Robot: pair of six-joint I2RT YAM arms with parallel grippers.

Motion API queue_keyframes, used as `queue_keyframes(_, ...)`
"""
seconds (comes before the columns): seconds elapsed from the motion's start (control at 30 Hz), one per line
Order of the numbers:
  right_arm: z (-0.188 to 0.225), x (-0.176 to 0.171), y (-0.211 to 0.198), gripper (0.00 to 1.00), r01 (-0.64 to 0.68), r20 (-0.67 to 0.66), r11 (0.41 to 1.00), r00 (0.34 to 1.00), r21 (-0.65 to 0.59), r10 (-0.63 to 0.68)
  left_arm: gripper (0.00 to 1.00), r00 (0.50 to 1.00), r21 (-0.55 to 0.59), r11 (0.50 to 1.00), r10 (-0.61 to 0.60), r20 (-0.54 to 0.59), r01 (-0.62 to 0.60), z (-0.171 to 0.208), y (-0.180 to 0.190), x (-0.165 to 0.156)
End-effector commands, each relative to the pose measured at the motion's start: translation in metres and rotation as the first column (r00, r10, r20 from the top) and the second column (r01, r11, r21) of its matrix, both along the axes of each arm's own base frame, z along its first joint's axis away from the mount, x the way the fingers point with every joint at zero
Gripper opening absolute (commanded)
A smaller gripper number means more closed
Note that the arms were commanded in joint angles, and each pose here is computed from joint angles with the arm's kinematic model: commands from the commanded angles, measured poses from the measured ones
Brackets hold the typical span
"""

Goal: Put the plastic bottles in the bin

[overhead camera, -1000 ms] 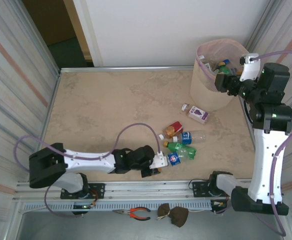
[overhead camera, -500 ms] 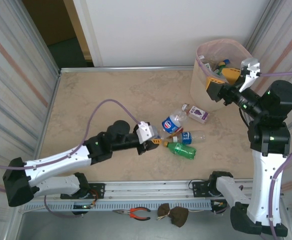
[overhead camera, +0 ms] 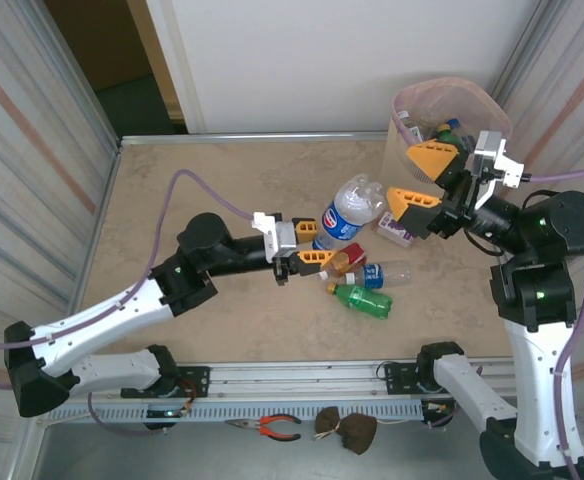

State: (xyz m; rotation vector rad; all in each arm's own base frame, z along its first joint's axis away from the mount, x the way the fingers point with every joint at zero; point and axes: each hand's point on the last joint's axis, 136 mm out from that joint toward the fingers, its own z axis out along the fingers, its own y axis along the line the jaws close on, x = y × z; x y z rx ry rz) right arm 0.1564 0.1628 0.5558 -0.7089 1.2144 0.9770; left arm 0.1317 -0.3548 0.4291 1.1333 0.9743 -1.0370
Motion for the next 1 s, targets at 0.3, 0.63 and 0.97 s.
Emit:
queue_keyframes(0.3,0.026,-0.078,0.034,0.92,-0.339,0.192,0.941,0.923,0.0,0.333,0.18,0.978,-0.148,0.971,-0.174,0.112,0.19,0.078,0.006,-0.032)
queue_keyframes(0.63,0.018,-0.073,0.063,0.89,-0.423,0.172,0.905,0.89,-0.036,0.423,0.18,0.975,-0.157,0.967,-0.182,0.125,0.2,0.082,0.0,-0.032)
queue_keyframes(0.97,0.009,-0.069,0.078,0.68,-0.43,0.153,0.901,0.888,-0.05,0.433,0.19,0.981,-0.165,0.974,-0.134,0.143,0.157,0.084,-0.001,-0.025)
